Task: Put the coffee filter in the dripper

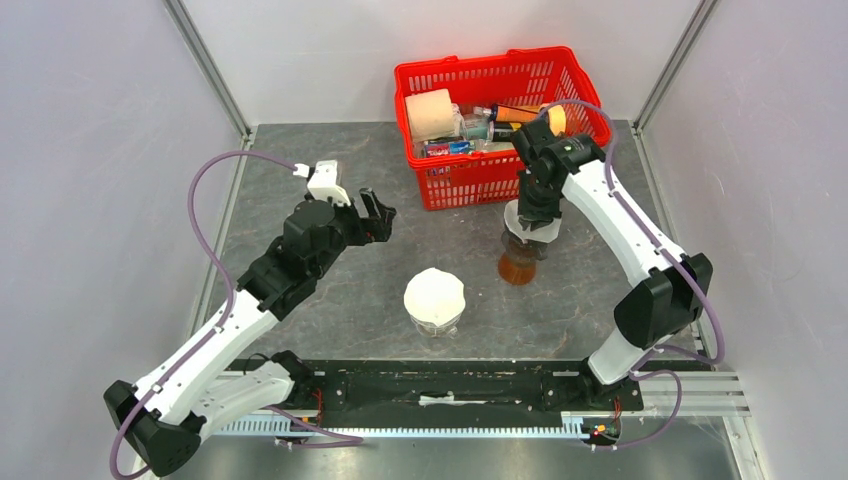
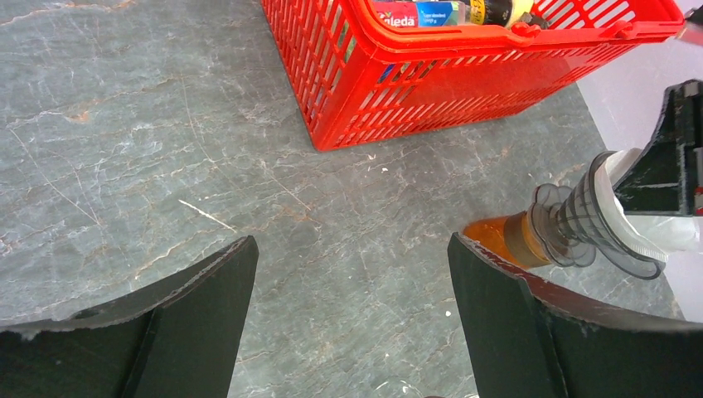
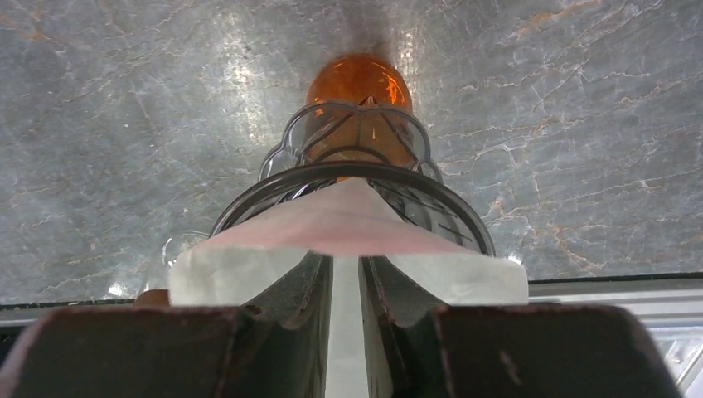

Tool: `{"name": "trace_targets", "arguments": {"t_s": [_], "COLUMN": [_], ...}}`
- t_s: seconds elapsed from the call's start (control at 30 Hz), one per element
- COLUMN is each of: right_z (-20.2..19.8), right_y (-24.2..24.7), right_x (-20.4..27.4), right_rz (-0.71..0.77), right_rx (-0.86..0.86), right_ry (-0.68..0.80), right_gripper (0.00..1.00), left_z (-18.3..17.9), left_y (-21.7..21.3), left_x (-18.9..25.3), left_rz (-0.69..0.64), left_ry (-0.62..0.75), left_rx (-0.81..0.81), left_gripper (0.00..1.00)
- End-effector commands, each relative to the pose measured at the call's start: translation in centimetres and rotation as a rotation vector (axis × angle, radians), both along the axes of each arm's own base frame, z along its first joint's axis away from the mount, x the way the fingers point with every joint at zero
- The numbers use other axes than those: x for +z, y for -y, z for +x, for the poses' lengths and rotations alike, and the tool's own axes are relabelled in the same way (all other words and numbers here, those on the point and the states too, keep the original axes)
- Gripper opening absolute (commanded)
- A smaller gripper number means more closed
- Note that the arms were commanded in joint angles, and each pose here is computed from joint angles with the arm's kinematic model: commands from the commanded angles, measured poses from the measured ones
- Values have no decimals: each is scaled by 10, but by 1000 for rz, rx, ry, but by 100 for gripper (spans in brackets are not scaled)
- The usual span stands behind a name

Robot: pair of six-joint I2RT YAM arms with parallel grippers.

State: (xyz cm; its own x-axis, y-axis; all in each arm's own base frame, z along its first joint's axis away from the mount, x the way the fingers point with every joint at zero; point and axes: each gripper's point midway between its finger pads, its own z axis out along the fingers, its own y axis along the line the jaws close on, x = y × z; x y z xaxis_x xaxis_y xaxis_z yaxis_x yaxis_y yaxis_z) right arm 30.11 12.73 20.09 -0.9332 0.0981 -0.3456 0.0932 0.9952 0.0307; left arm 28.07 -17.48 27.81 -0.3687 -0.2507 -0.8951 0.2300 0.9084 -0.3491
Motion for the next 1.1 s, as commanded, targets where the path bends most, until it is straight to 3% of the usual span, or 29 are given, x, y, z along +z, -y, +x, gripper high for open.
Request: {"name": "trace_targets", "arguments": {"t_s": [0.0, 0.73, 1.07], "right_z": [6, 7, 10], "right_y": [-2, 0, 10], "right_x": [-15, -40, 19], "right_rz": [-10, -35, -26], "right_rx": [-22, -39, -56], "right_ry": [4, -25, 126], "right_gripper": [24, 23, 28], "left_z": [0, -3, -5], "left_y": [-3, -5, -5], "left_x": [10, 13, 16], "left_rz": [-55, -68, -75], "left_ry": [25, 34, 39], "left_rx": [22, 22, 14], "left_gripper": [92, 91, 91]}}
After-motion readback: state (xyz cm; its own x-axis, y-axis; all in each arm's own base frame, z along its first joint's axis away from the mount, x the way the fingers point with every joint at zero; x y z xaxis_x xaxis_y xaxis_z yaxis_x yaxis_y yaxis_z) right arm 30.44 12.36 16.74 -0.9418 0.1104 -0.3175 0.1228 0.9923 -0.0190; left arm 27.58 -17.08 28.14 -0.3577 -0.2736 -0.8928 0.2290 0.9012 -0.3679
